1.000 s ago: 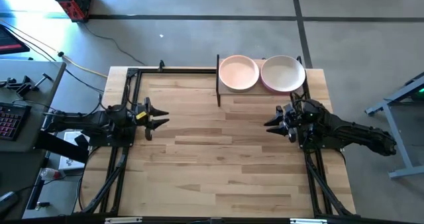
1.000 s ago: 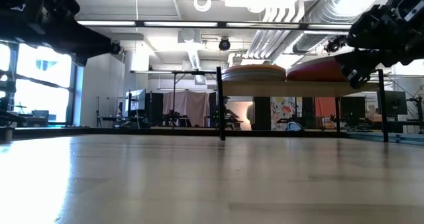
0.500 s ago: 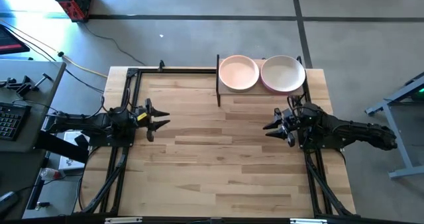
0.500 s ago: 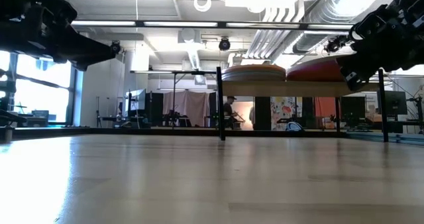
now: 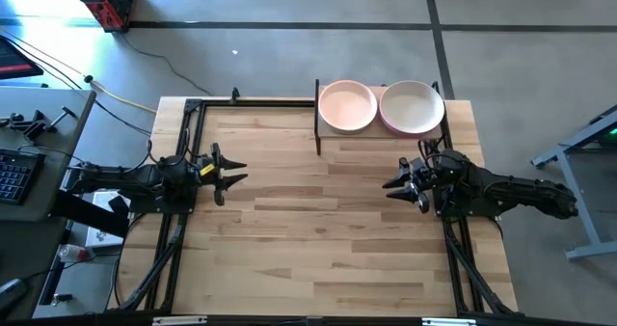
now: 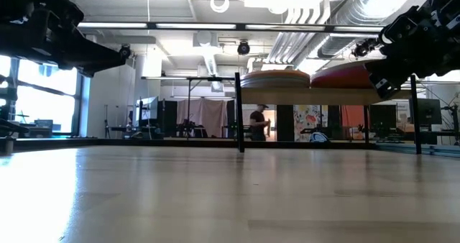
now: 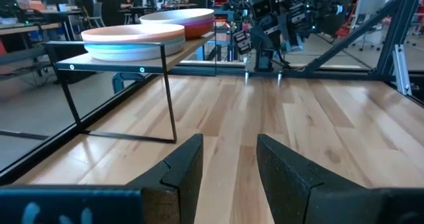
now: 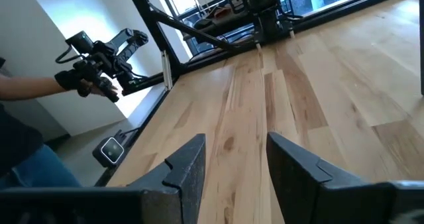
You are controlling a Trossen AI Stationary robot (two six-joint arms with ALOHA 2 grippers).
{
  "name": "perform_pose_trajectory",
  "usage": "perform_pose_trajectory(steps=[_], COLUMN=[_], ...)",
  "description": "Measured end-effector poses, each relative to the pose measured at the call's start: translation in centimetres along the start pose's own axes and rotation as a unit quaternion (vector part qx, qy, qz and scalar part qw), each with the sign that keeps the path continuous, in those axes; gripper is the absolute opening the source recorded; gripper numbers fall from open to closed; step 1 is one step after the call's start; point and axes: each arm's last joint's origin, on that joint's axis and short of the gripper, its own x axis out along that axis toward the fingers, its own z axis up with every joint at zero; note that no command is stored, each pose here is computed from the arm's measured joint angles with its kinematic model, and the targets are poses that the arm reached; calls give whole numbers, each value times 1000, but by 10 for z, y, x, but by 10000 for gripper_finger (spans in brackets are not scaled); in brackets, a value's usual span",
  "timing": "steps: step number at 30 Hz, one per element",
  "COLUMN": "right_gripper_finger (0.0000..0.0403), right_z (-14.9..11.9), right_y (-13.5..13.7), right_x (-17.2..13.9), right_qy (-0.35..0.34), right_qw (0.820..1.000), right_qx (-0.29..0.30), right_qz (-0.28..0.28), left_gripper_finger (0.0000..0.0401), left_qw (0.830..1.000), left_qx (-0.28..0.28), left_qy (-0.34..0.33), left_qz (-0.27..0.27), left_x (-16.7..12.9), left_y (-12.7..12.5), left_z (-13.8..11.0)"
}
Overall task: Place and stack plates onto a shelf
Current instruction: Return to Home Position
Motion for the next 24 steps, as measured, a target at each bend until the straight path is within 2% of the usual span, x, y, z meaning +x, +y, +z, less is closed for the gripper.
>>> perform_pose_trajectory(steps=[12, 24], right_gripper_finger=[142, 142], right_z=[0, 4], right_y=[0, 10], right_x=[0, -4], right_qy=[0, -29], right_qw=[1000, 998], right_qx=[0, -26], right_qz=[1, 39], left_gripper_finger=[131, 131], left_qw=[1000, 1000], left_qx=[-8, -8], left_qy=[0, 0], left_qz=[-1, -1], left_x=[0, 0], left_y=[0, 0], left_z=[0, 0])
